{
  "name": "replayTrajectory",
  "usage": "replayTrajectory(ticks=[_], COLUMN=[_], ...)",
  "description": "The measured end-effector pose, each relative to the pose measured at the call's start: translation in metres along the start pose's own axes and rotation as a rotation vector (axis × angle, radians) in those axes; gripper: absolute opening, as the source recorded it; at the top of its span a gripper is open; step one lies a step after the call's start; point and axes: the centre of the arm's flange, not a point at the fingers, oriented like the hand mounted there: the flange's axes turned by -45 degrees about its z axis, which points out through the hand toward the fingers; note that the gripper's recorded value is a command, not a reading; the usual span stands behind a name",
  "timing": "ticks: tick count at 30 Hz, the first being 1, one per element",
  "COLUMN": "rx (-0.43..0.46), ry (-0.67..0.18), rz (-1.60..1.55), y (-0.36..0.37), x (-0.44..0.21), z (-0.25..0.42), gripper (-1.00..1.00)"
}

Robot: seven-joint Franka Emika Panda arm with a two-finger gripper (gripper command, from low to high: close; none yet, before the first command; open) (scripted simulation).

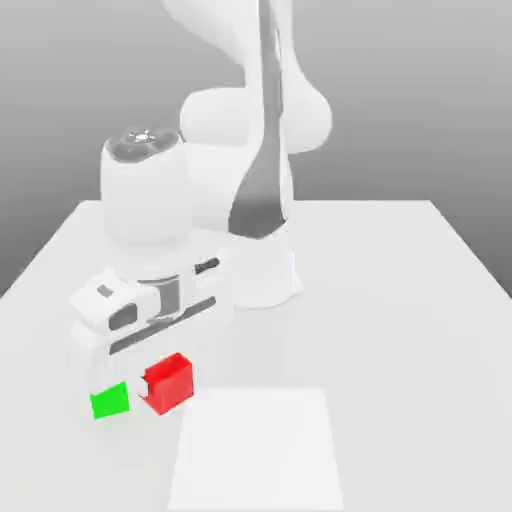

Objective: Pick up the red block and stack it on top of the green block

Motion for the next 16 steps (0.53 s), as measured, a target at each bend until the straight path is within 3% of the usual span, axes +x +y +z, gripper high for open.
replayTrajectory(ticks=[4, 13, 14, 16], rx=[0.011, 0.014, 0.014, 0.014], ry=[0.008, 0.012, 0.010, 0.010], rz=[0.136, 0.155, 0.156, 0.156], y=[0.006, 0.006, 0.006, 0.006], x=[-0.055, -0.061, -0.062, -0.062], z=[-0.005, 0.051, 0.057, 0.057], gripper=[-1.00, -1.00, 1.00, 1.00])
